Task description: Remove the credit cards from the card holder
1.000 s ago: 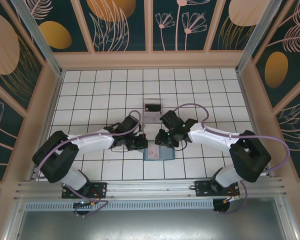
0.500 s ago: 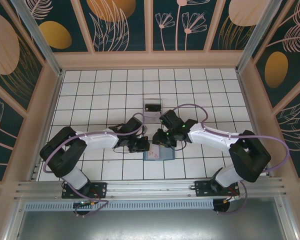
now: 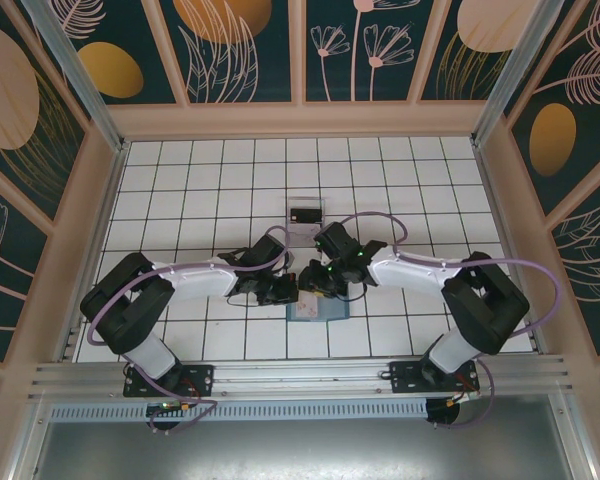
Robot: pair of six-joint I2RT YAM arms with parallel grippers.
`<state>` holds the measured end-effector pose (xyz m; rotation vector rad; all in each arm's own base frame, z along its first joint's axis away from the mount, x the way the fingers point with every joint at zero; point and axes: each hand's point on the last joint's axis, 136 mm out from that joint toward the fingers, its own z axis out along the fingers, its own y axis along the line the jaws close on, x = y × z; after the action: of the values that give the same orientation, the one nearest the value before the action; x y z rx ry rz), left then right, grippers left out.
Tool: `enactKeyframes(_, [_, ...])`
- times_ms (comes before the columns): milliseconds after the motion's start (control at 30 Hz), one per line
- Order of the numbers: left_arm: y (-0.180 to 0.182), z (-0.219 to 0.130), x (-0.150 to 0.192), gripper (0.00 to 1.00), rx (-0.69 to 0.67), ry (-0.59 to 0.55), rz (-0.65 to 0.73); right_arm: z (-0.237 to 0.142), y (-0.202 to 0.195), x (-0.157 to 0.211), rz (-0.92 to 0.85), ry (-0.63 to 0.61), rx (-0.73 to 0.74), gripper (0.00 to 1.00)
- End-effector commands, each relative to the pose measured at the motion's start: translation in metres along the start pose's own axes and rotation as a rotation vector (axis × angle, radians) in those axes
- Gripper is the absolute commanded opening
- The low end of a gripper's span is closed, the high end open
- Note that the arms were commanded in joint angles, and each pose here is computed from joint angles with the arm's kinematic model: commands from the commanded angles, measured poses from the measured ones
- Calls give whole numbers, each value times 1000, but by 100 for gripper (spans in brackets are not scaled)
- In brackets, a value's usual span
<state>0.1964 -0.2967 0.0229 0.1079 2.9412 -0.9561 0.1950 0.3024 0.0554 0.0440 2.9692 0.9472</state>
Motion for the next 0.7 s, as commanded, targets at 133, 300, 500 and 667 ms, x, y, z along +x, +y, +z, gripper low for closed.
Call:
enactKeyframes(133, [11,2,7,0,-43,16,-1,15,-20,9,27,28,46,34])
enactKeyframes(300, [11,2,7,0,-45,16,0,17,-28,10,33,28,74,34])
enactKeyframes(500, [11,2,6,0,-47,13,-3,15,-35,10,30,20,112,35])
enactKeyframes(667, [10,0,5,6,-52,8,0,14,-43,11,30,15,150,36])
